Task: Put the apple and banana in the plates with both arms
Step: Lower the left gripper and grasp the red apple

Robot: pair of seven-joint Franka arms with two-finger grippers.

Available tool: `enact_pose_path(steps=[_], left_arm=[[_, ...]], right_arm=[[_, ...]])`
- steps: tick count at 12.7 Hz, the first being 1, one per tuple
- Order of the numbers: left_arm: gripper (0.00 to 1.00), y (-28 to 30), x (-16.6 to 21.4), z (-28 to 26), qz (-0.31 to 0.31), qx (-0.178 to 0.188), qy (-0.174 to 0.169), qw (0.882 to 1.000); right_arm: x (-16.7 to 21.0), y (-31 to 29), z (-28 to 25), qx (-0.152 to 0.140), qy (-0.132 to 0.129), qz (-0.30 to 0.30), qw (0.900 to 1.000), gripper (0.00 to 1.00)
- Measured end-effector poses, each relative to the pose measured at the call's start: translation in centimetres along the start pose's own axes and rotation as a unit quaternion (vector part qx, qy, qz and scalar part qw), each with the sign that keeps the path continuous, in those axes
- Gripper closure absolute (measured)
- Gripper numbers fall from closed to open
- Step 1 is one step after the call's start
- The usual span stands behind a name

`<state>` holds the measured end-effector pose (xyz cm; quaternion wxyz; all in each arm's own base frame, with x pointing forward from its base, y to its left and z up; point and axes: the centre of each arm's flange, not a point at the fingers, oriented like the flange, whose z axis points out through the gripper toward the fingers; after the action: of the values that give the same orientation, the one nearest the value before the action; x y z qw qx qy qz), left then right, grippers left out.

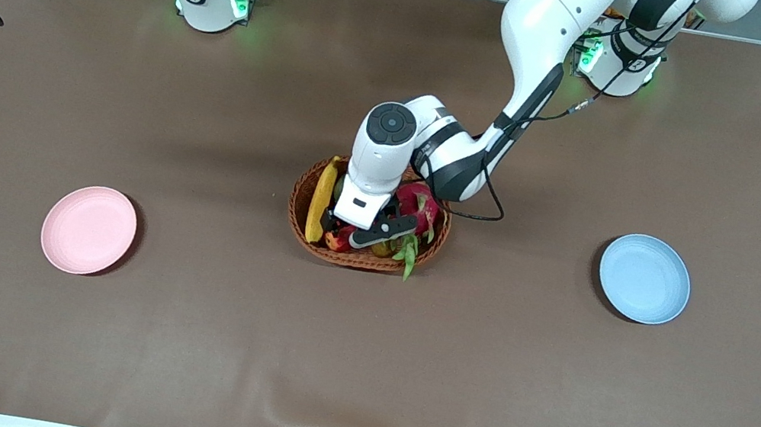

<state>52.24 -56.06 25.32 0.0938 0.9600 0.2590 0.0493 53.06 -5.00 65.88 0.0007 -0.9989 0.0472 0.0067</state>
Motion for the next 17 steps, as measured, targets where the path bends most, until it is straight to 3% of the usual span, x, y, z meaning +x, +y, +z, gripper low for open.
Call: enact_pose_path(steps=[7, 17], left_arm=[[0.01, 0.4, 0.3, 0.5, -0.001, -0.030, 0.009, 1.000], [0.05, 0.2, 0.1, 2.9, -0.007, -0.044, 0.011, 0.999]], right_arm=[[0.0, 0.0, 0.0, 0.000, 0.000, 0.000, 1.000, 0.00], [0.0, 0.0, 0.1, 0.000, -0.001, 0.000, 1.000, 0.00]])
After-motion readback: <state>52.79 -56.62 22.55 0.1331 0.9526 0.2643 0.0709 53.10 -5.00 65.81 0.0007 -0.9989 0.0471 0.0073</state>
